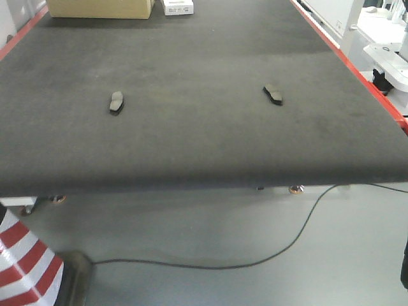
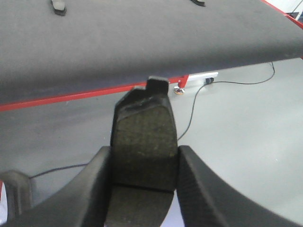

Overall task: Move and align brake pads A on conveyor
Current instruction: 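Turn toward the conveyor belt and stop facing the two placed pads, then lower the left gripper's brake pad onto the belt beside the nearer pad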

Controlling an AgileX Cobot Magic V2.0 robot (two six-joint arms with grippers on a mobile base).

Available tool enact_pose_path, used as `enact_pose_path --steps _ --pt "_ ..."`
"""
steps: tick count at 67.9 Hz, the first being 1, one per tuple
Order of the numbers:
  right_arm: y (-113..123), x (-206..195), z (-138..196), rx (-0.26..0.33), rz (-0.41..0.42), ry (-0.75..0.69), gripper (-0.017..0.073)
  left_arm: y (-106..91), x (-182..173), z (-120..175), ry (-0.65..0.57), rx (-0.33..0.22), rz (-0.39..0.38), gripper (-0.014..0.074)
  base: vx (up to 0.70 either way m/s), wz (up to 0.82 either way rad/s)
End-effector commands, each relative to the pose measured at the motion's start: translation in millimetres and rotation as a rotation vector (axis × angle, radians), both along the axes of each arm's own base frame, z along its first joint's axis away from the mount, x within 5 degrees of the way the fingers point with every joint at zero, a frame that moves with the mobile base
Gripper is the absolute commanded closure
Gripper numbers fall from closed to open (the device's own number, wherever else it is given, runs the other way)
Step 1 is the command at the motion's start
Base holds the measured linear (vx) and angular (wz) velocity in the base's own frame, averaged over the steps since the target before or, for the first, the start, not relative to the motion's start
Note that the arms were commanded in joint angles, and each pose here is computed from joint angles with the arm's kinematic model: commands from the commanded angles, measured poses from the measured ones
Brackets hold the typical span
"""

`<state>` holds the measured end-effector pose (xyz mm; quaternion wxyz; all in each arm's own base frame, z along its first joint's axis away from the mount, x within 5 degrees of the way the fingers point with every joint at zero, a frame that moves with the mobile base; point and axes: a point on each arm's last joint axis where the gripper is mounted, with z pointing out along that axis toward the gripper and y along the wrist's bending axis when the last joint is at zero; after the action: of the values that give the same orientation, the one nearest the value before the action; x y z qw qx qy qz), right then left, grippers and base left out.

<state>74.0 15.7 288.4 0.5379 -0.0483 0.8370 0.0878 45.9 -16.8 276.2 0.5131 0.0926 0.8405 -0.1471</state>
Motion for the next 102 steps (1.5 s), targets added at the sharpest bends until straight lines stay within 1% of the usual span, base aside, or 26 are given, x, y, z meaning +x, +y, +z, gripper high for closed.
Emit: enact_pose_path --steps 1,68,102 --pt "0.9 2.7 16.4 0.012 0.009 -0.112 0.0564 -2.0 2.6 16.1 -0.098 -0.048 -0.010 0.0599 0.33 -0.01" --pt "0.9 2.7 16.5 0.012 0.009 -0.113 0.0564 -2.0 2.6 16.1 -0.098 -0.048 -0.010 0.0599 0.33 -0.01" --pt "0.9 2.7 16.5 0.012 0.009 -0.113 0.0564 -2.0 2.6 16.1 -0.098 -0.048 -0.010 0.0599 0.22 0.08"
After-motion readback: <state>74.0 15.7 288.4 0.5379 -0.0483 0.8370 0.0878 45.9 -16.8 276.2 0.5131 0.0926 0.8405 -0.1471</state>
